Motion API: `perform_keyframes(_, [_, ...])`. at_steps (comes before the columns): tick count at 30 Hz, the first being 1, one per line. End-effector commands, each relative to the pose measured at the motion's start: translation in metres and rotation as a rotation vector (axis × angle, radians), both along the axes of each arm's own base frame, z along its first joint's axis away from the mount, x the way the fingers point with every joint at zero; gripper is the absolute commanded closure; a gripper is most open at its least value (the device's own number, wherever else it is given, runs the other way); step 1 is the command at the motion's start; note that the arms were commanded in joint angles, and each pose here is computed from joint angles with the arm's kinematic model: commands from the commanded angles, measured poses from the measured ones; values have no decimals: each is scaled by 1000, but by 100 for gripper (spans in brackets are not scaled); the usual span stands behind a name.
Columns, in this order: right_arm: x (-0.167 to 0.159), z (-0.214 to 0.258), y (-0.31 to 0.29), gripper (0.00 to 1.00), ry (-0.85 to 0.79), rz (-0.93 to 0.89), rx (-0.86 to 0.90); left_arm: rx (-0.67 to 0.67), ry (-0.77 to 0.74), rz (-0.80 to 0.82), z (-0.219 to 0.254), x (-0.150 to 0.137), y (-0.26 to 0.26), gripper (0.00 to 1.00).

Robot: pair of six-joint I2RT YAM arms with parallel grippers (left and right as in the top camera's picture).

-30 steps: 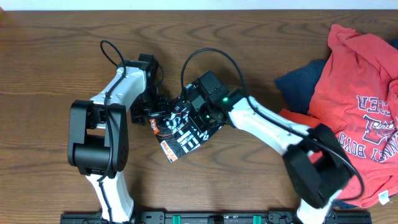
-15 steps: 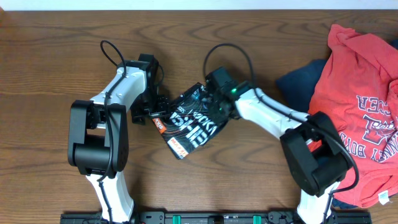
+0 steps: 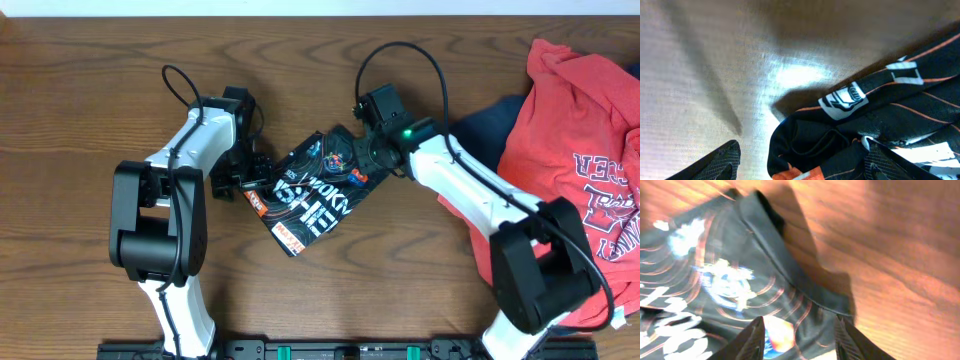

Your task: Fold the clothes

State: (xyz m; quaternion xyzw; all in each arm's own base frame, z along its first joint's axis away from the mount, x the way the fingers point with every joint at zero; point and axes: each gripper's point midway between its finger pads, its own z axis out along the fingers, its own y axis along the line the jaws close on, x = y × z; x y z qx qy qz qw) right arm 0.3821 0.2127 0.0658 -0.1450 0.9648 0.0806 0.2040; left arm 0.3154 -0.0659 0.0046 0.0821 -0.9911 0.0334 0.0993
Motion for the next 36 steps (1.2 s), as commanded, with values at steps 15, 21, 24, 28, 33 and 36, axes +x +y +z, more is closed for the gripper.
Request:
perform_keyframes(15, [-25, -11, -85, 60, 165, -266, -193, 0, 356, 105, 21, -77, -5, 13])
perform_keyframes(21, [-26, -13, -110, 58, 211, -327, -187, 52, 164, 53, 43, -44, 7, 5])
perform_keyframes(24, [-27, -13, -114, 58, 223, -339, -186, 2, -78, 9, 61, 1, 0, 2])
perform_keyframes(28, [-29, -14, -114, 57, 233, -338, -182, -188, -256, -121, 71, 37, -32, 2])
perform_keyframes(33, [-30, -14, -109, 57, 247, -332, -155, -332, -271, -244, 54, 46, -56, 2])
perform_keyframes(36, [-30, -14, -109, 57, 249, -337, -152, -435, -256, -313, 41, 44, -71, 2])
